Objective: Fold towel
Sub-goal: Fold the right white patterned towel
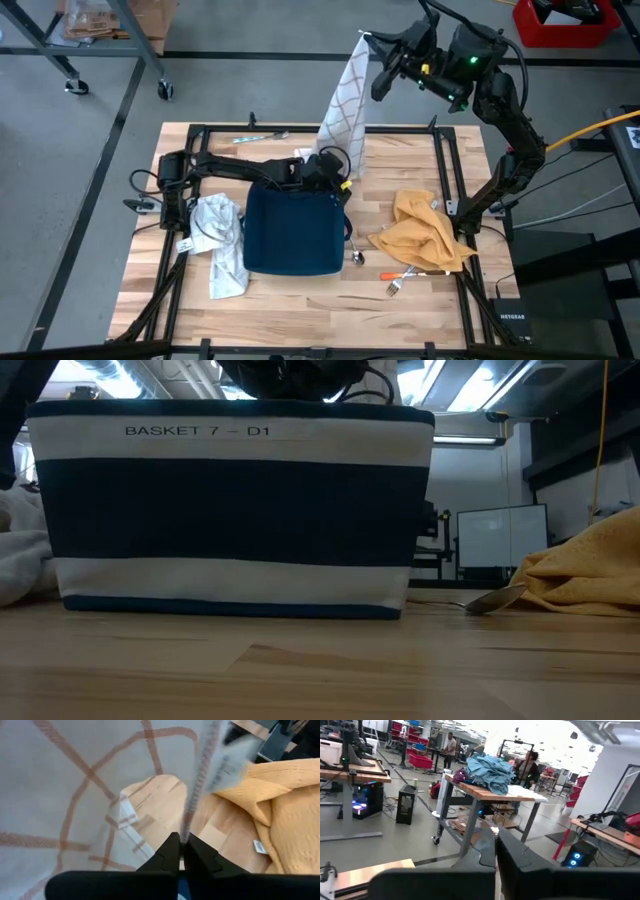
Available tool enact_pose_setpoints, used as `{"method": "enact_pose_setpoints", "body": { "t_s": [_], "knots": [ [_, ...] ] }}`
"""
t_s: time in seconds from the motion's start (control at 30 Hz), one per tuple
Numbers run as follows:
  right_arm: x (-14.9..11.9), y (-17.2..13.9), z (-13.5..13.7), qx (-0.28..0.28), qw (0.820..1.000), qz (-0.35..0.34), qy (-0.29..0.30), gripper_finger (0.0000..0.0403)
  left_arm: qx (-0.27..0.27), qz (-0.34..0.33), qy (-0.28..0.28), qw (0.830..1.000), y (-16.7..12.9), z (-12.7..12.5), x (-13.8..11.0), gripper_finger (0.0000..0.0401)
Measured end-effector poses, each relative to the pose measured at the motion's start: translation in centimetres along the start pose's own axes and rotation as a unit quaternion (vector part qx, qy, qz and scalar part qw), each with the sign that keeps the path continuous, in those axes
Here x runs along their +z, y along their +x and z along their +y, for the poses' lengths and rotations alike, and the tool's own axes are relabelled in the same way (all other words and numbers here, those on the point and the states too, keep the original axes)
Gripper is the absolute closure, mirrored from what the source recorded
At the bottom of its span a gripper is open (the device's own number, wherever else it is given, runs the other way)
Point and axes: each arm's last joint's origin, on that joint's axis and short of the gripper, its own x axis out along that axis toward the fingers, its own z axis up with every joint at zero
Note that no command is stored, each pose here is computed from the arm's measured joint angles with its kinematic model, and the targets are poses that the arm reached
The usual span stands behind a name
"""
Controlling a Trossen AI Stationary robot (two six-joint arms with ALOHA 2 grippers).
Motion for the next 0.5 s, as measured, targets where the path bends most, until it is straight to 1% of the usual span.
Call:
{"method": "enact_pose_setpoints", "body": {
  "t_s": [0.1, 0.23, 0.33, 0.4, 0.5],
  "knots": [
    [0.1, -0.1, -0.2, -0.020, 1.000, -0.002, -0.014, 0.0400, 0.001, -0.019, 0.015, 1.000, -1.2, -0.4, 0.6, 0.0398],
    [0.2, -0.2, -0.5, -0.060, 0.997, 0.009, -0.046, 0.0400, 0.004, -0.058, 0.031, 0.998, -3.9, -0.7, 2.3, 0.0399],
    [0.2, -0.2, -0.8, -0.107, 0.991, 0.021, -0.080, 0.0400, 0.007, -0.098, 0.027, 0.995, -6.6, -0.5, 4.1, 0.0399],
    [0.5, -0.4, -1.1, -0.137, 0.985, 0.023, -0.101, 0.0400, 0.012, -0.131, 0.024, 0.991, -8.9, 0.1, 5.6, 0.0400],
    [1.3, -0.9, -1.6, -0.173, 0.978, 0.005, -0.114, 0.0400, 0.022, -0.192, 0.008, 0.981, -12.7, 1.0, 8.3, 0.0400]
  ]
}}
